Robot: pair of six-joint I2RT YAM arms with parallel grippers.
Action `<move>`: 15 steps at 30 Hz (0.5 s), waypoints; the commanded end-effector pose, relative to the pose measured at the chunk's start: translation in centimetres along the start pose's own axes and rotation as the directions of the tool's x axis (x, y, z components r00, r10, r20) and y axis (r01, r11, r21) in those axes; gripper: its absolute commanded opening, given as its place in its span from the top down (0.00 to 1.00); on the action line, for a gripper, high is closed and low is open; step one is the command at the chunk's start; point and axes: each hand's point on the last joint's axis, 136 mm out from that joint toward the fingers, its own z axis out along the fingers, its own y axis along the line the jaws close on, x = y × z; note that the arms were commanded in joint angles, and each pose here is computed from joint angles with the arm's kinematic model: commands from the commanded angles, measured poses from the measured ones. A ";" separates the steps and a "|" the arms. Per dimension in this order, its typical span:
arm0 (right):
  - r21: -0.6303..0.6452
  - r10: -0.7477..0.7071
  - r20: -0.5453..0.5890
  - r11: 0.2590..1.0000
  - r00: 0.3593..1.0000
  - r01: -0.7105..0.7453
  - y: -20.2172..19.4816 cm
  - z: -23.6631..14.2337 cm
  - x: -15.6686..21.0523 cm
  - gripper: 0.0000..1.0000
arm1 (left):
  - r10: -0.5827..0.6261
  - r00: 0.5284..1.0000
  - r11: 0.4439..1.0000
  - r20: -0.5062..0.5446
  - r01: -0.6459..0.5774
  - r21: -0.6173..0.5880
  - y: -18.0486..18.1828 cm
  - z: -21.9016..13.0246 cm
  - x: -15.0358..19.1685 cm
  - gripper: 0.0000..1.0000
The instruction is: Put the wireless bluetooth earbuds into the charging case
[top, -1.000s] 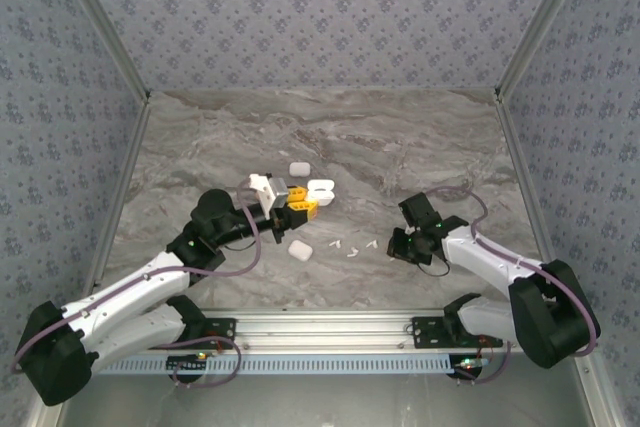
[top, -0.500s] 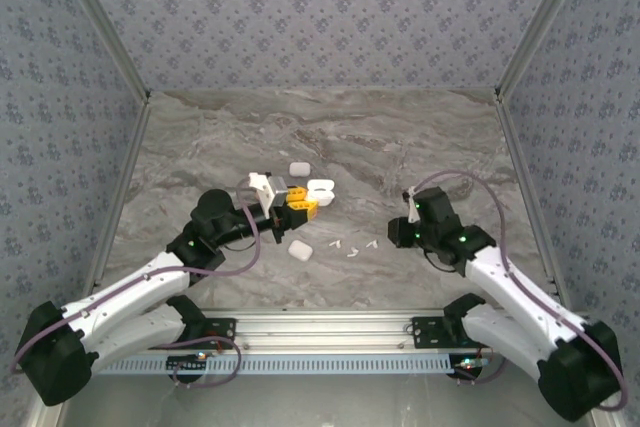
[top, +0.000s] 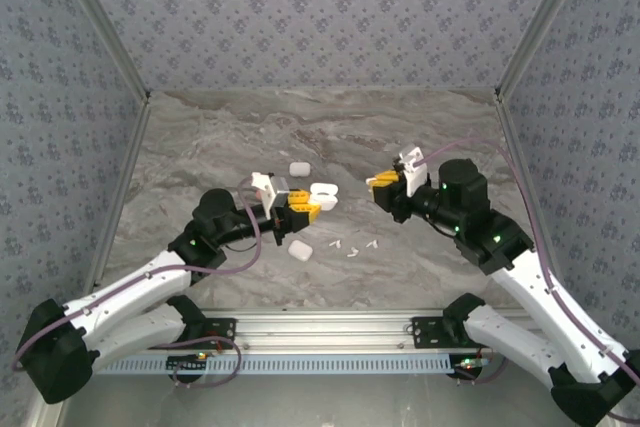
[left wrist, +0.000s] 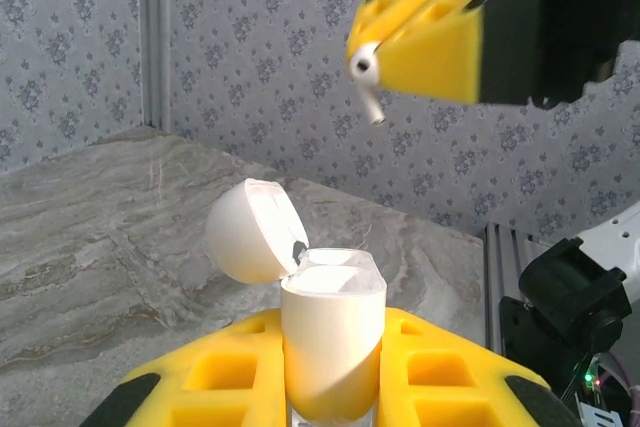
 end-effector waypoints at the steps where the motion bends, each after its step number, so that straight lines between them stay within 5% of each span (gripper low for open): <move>1: -0.077 -0.142 0.029 0.987 0.989 0.144 2.3 0.3 -1.8 0.78 | 0.029 0.996 0.998 0.086 -0.034 0.057 -1.5 0.1 -3.5 1.00; 15: -0.117 -0.190 -0.020 0.975 0.982 0.187 3.8 2.5 -0.4 0.78 | 0.032 0.994 0.997 0.100 -0.038 0.063 -1.8 0.0 -3.9 1.00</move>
